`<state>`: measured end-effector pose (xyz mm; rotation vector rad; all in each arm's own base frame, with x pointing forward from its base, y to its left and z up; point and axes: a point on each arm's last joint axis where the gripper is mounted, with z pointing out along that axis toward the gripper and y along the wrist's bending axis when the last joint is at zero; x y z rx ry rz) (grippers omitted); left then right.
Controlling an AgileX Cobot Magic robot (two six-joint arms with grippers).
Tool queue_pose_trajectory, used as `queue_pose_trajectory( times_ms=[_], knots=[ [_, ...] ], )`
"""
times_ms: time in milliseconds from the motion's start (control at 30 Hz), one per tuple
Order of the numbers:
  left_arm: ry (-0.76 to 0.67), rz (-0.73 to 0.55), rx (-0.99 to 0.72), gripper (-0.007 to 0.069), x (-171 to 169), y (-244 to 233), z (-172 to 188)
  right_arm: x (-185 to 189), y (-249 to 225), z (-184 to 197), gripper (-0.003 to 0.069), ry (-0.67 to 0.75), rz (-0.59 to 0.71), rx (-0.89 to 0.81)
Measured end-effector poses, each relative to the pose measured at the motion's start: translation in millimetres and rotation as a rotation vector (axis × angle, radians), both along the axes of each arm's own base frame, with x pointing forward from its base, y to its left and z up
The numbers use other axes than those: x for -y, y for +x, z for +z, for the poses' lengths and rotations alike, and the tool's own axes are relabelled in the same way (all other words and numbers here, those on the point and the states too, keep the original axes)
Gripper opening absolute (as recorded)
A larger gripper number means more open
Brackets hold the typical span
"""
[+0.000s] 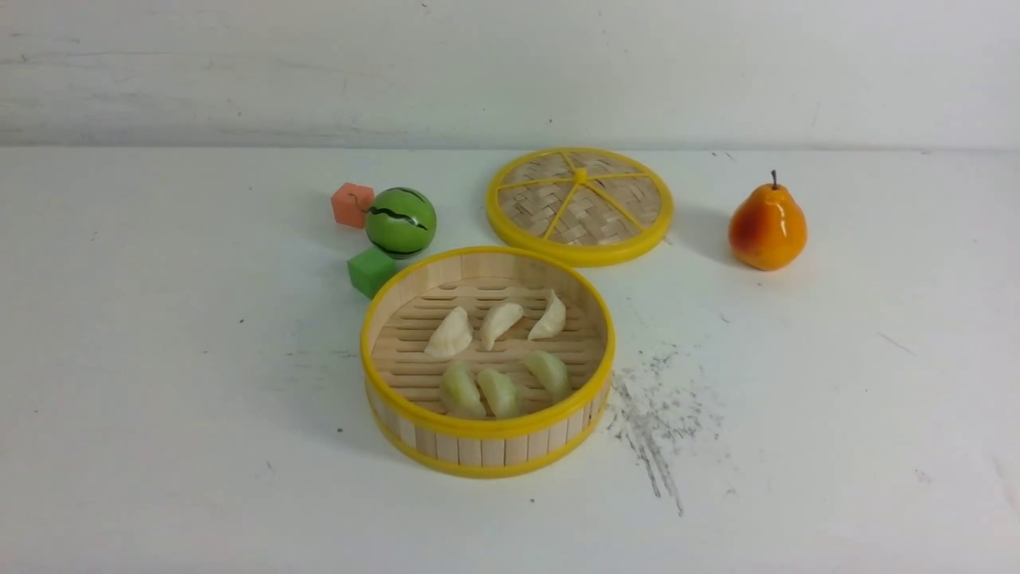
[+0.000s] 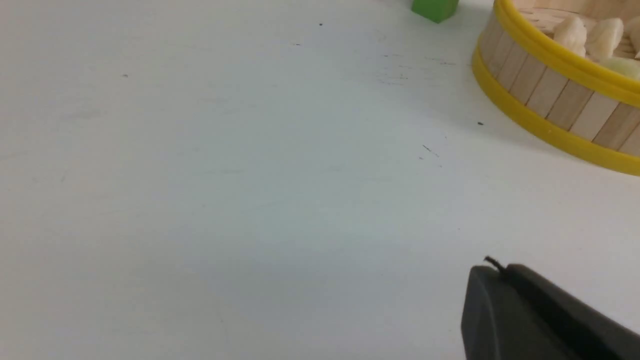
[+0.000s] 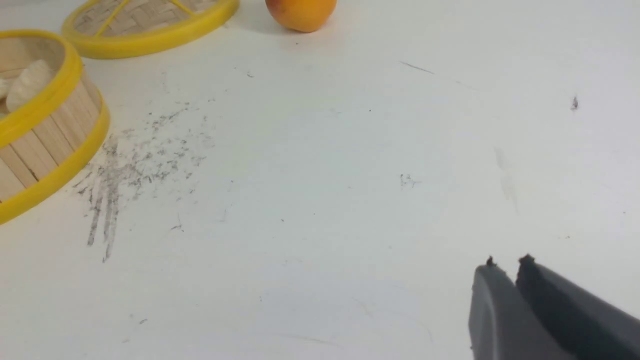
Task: Put the dumplings into the steamer on the white table.
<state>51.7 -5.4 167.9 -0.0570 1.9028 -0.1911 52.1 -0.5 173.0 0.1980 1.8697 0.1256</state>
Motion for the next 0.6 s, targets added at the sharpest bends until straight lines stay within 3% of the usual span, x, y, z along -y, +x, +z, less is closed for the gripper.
queue_pose_trajectory(
  times_ms=[600],
  knots=[
    [0.007, 0.003, 0.001, -0.0014, 0.3, 0.0, 0.0, 0.0, 0.0, 0.0, 0.0087, 0.000, 0.000, 0.000]
  ],
)
